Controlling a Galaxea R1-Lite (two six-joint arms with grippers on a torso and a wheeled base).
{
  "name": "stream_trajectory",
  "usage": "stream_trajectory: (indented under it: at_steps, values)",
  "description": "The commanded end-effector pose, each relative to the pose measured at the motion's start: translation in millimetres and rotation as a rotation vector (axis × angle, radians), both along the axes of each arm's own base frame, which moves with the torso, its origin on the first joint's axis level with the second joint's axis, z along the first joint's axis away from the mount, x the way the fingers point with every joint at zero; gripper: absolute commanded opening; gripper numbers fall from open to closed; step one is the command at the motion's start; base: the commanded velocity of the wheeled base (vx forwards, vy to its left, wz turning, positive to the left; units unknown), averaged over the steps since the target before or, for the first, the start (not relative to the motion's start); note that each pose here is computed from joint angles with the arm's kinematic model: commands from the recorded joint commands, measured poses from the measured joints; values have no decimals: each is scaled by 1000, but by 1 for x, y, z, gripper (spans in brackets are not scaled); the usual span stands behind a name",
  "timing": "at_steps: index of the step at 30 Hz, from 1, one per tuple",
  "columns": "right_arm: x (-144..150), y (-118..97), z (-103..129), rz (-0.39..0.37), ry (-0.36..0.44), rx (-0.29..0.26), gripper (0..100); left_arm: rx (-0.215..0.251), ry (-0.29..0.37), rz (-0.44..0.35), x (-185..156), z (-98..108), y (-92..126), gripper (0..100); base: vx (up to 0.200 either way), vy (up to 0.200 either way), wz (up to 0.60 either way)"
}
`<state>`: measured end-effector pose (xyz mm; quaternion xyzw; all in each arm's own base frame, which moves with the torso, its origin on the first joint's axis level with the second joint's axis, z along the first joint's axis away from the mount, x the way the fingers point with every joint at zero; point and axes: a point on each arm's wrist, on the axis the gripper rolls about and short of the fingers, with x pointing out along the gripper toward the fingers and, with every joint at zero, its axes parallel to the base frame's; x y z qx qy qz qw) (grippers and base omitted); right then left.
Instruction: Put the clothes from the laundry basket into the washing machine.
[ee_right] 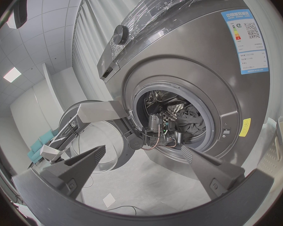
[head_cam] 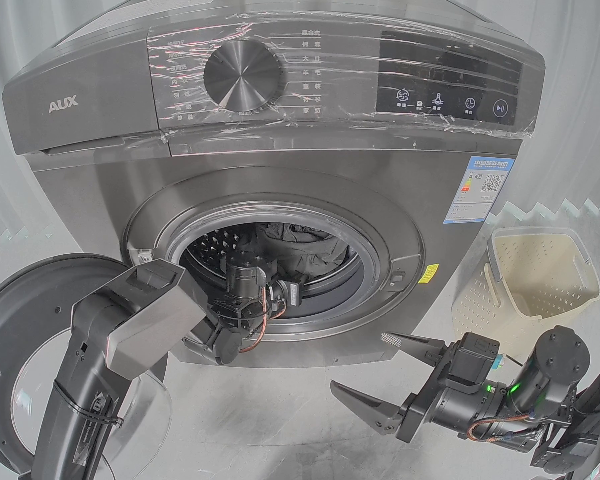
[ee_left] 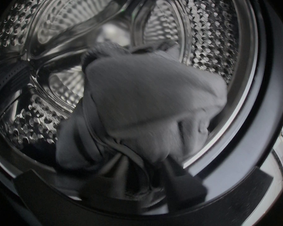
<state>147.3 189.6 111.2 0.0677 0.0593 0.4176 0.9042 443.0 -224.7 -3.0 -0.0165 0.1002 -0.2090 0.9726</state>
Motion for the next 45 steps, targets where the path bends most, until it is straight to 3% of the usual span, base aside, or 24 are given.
stream_trajectory:
  at_steps: [1,10,14,18,22,23,33,37,45]
  values:
    - [0,1,0,3,0,-1,100,-28,-44,31,12,5,-1,0,0,0,0]
    - [0,2,-1,5,2,0,100,-128,-189,95,37,31,-2,0,0,0,0]
    - [0,2,-2,6,4,-4,100,-197,-278,118,57,36,-9,0,0,0,0]
    - [0,2,-2,6,7,-4,100,-197,-284,155,66,22,-9,0,0,0,0]
    - [0,2,-2,4,7,-4,100,-197,-277,157,66,23,-9,0,0,0,0]
    - [0,2,-2,4,7,-5,100,-201,-281,155,66,25,-9,100,0,0,0]
    - [1,2,-2,3,7,-4,100,-180,-219,145,38,43,-4,100,0,0,0]
    - [0,2,-1,3,3,-2,100,-146,-165,105,-4,70,0,100,0,0,0]
    - [1,1,-1,1,3,-2,100,-73,-70,55,-83,86,26,100,0,0,0]
